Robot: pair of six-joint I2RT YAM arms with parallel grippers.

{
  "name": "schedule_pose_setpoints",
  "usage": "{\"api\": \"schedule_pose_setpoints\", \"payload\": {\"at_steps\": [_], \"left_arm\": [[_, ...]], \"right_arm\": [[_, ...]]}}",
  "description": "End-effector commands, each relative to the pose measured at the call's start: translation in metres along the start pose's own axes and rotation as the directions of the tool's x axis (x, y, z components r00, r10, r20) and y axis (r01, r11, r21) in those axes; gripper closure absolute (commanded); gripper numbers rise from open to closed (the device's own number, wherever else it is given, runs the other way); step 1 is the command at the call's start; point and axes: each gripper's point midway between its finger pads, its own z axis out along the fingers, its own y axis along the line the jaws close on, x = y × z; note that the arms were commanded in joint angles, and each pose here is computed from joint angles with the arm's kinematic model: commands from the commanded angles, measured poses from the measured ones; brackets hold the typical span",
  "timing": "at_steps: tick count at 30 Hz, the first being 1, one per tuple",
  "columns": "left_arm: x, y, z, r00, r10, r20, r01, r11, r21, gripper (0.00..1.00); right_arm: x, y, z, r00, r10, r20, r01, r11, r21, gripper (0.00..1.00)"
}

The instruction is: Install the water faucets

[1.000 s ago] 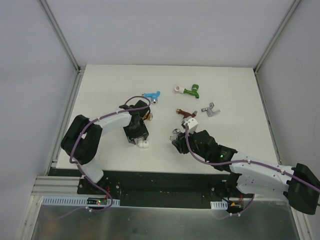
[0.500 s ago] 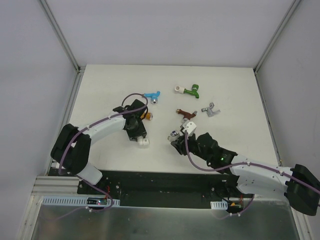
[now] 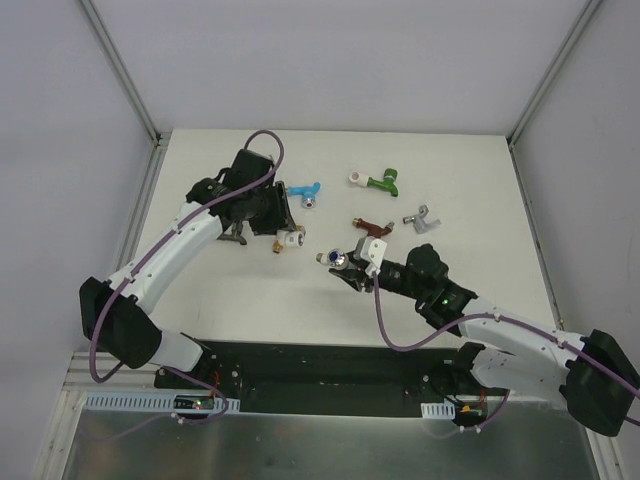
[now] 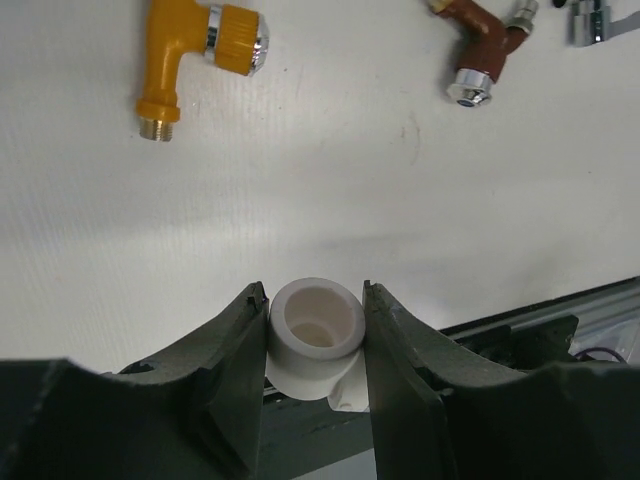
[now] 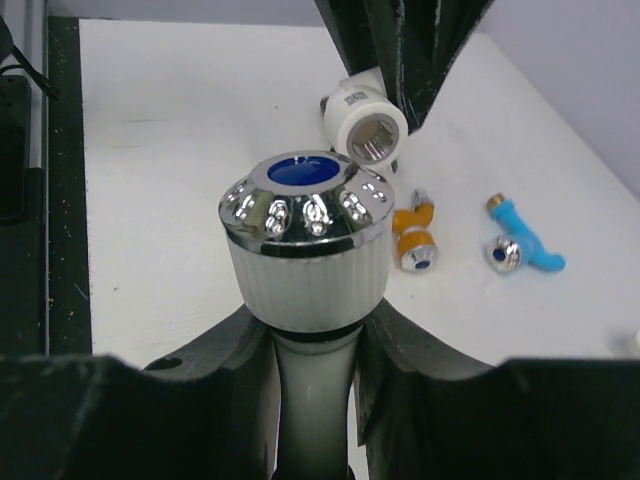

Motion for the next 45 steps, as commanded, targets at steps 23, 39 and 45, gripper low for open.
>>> {"api": "schedule_pose_setpoints", "payload": {"at_steps": [23,39,45], "left_arm": [[-0.006,0.018,-0.069,0.998,0.048,-0.049,-0.047,0.999,0.018,1.00],[-0.001,0.018,-0.061,0.994,0.042,-0.100,-0.037,0.998,0.049,1.00],[0.002,0.018,-0.057,0.991,0.067,-0.117,-0.062,0.997,0.046,1.00]], "right_arm": [[-0.096,-0.001,0.058,0.782,-0.496,0.377,0.593,0.778,-0.206,1.00],[-0.079,0.014,0.085,0.714,-0.577,0.397,0.692,0.667,-0.274,1.00],[-0.074,0.011,0.088,0.708,-0.594,0.382,0.699,0.663,-0.266,1.00]]}}
